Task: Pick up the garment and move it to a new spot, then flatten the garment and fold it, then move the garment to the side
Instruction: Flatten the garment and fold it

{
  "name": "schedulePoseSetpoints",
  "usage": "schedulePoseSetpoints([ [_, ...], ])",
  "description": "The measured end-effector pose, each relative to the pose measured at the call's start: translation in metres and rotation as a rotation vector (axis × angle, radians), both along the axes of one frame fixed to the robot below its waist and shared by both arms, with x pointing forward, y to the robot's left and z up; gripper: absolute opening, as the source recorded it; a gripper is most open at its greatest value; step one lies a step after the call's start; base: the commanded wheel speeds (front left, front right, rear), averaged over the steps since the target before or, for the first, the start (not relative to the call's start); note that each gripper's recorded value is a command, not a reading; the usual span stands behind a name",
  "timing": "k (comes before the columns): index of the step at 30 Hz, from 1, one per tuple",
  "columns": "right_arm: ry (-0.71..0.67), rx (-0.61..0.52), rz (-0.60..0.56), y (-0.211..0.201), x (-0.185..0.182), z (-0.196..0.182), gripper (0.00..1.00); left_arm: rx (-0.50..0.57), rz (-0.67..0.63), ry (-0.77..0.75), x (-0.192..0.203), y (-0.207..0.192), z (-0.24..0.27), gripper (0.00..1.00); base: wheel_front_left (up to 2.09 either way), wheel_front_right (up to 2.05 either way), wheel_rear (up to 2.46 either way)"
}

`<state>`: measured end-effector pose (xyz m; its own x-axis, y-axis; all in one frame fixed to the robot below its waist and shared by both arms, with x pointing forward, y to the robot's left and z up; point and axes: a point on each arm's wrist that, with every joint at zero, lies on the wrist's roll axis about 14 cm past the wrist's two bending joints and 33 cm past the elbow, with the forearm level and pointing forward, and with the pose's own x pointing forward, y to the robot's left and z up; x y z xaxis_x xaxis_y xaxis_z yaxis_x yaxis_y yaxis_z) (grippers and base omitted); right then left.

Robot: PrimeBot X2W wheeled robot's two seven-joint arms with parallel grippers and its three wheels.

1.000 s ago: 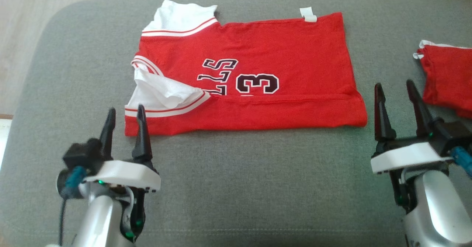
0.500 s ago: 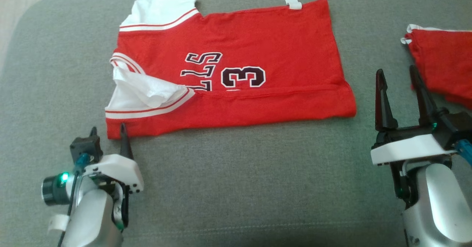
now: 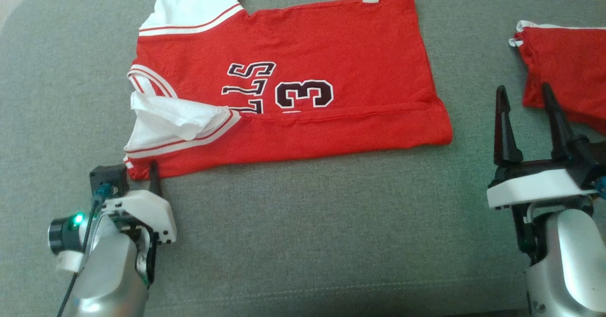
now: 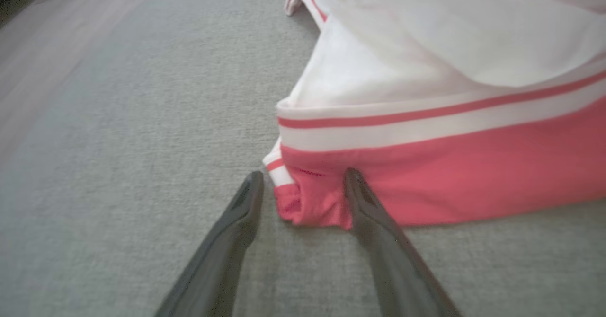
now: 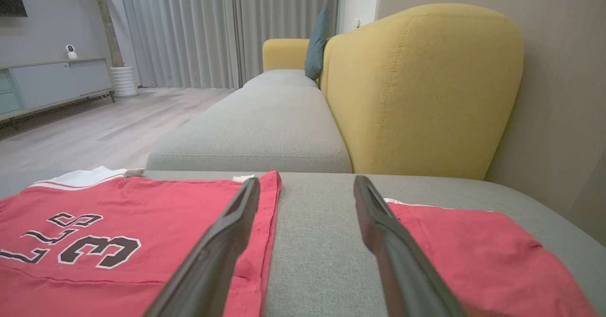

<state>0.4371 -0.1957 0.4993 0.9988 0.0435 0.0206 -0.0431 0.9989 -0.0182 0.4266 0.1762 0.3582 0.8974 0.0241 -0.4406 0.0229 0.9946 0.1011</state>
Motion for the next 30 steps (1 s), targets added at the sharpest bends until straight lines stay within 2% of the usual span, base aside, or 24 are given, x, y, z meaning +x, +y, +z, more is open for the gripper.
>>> schedulePoseSetpoints([
  [1,0.009,-0.003,-0.007,-0.002,0.000,-0.002,1.00,-0.003,-0.007,0.006,0.001,-0.001,-0.001,0.00,0.00,0.00,0.00],
  [8,0.099,0.005,-0.019,-0.003,0.002,-0.021,1.00,-0.022,-0.023,-0.051,0.007,-0.006,0.011,0.00,0.00,0.00,0.00],
  [13,0.222,0.044,-0.013,0.004,0.000,-0.050,1.00,-0.045,-0.032,-0.174,0.019,-0.011,0.043,0.00,0.00,0.00,0.00],
  [18,0.397,0.085,0.026,0.023,-0.008,-0.094,1.00,-0.067,-0.036,-0.283,0.024,-0.015,0.074,0.00,0.00,0.00,0.00],
  [23,0.481,0.155,0.047,0.038,-0.006,-0.117,1.00,-0.069,-0.040,-0.281,0.012,-0.015,0.070,0.00,0.00,0.00,0.00],
  [30,0.523,0.189,0.067,0.051,0.004,-0.132,1.00,-0.062,-0.040,-0.265,0.010,-0.013,0.063,0.00,0.00,0.00,0.00],
])
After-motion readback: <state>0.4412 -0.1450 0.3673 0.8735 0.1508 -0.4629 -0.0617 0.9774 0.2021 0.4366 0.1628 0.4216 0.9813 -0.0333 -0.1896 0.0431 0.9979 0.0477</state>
